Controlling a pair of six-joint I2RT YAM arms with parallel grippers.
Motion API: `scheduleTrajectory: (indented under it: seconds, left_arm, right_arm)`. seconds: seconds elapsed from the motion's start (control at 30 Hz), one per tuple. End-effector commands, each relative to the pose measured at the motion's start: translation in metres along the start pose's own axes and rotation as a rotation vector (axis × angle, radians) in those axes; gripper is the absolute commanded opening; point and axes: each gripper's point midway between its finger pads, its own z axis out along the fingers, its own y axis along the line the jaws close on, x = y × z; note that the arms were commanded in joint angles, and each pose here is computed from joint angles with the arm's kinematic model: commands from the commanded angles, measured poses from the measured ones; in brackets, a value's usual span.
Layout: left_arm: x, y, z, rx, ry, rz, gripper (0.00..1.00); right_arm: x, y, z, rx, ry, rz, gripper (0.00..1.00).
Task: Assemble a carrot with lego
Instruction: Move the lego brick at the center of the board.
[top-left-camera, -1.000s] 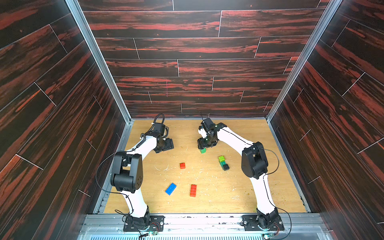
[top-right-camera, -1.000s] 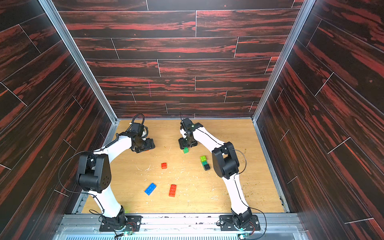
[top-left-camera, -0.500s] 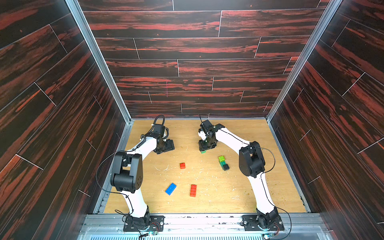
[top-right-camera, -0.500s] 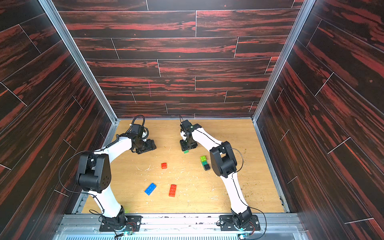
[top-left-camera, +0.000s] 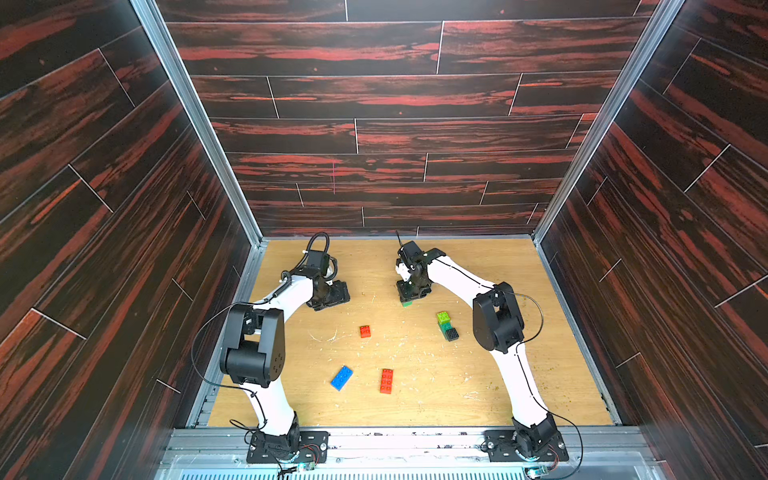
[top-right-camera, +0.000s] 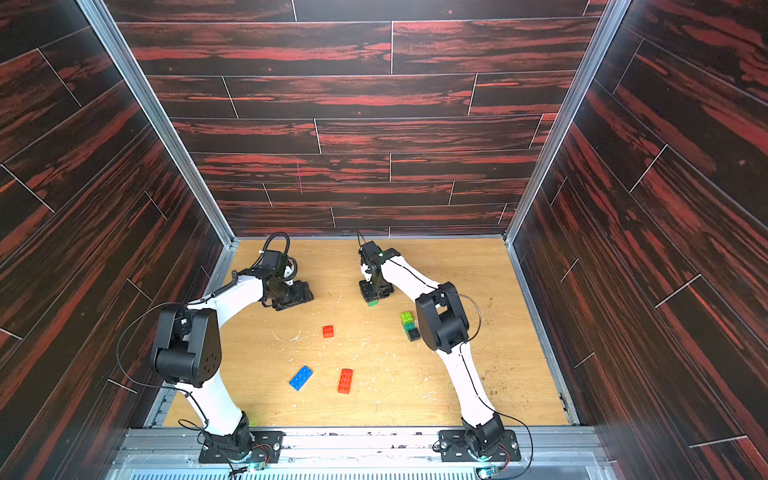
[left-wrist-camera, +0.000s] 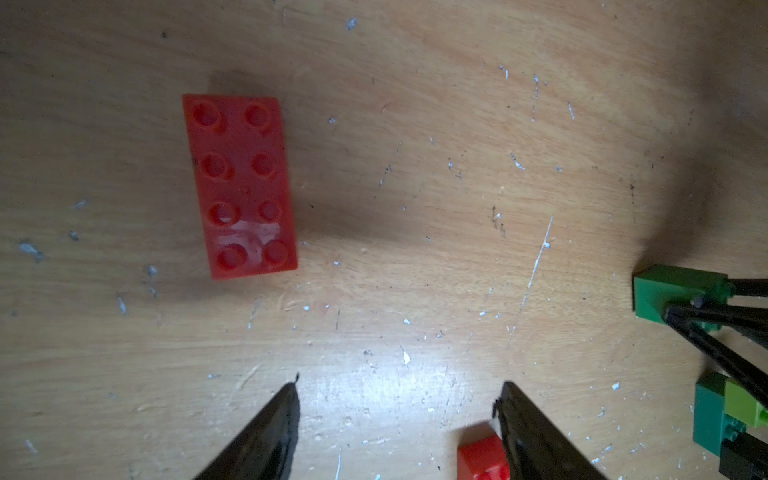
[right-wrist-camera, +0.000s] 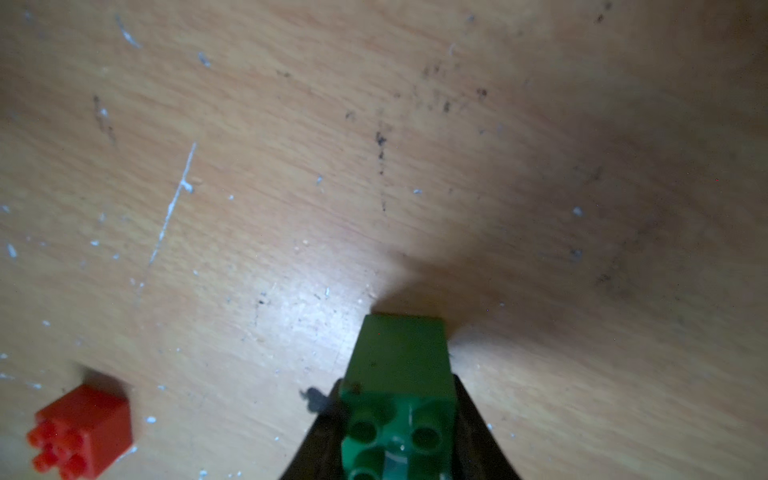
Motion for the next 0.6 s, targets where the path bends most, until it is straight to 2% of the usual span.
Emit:
scheduleTrajectory:
  seconds: [0.0,0.27,0.57]
  left_arm:
    - [0.001,-0.004,-0.015,0.023,-0.023,0.011,0.76]
    - [0.019,-0.005,-0.027,0.053,-0.049,-0.020,0.76]
    - [0.048,-0.007,-0.024,0.052,-0.026,-0.022,0.76]
  right_arm:
    - [0.015,0.002,0.013,0.019,0.061,0.009,0.29]
    - [0.063,0.023,0.004,0.039,0.117,0.103,0.25]
    - [0.125,0.053,0.002,0.078,0.191,0.225,0.22]
